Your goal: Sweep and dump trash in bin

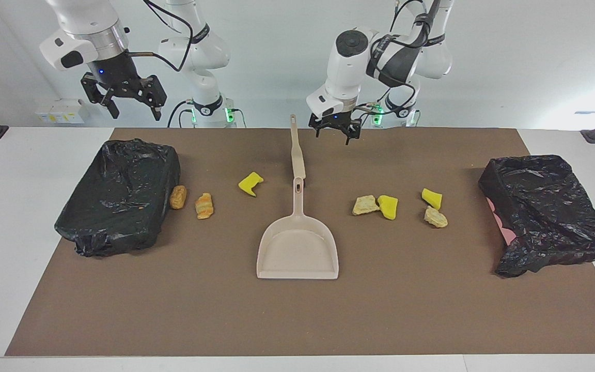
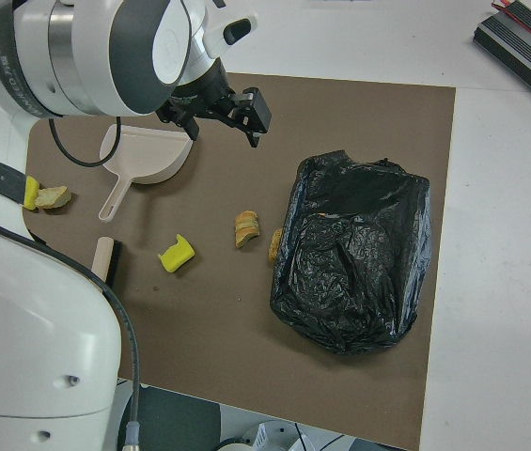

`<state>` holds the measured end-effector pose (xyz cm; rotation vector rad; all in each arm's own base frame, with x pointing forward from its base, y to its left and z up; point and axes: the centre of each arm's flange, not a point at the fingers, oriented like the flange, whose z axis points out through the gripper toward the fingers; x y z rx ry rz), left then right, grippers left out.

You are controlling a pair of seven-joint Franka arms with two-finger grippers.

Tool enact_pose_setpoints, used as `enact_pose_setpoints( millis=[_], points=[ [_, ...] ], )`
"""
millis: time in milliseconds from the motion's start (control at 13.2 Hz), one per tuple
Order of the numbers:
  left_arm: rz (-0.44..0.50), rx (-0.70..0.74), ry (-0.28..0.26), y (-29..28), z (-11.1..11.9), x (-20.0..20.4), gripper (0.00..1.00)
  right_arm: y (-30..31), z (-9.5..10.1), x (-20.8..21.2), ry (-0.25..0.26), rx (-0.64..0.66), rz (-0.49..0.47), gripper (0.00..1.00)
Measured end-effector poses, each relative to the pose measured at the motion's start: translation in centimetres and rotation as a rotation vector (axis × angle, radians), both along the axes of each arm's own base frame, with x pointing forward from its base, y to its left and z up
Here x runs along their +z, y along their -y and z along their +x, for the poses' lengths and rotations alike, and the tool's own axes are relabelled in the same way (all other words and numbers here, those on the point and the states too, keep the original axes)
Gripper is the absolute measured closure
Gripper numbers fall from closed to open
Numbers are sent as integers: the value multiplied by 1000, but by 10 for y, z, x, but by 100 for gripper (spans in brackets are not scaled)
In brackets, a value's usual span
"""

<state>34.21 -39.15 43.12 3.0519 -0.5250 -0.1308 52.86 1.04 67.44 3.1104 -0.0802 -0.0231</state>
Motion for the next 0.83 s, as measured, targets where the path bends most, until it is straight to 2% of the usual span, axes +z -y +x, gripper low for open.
enact_pose_setpoints(
  millis=[227,454,681,832],
  points=[
    [0,27,11,37,-46,-44,0,-1,-4,-3,-9,1,-1,0],
    [11,24,4,52,-64,-61,0,-16,-1,-13,-1,30,1,0],
    [28,37,-3,68,-89,-72,0,-63,19,-39,48,104,7,0],
    [32,71,-4,73,-94,-83,0,-113,35,-68,70,110,22,0]
  ],
)
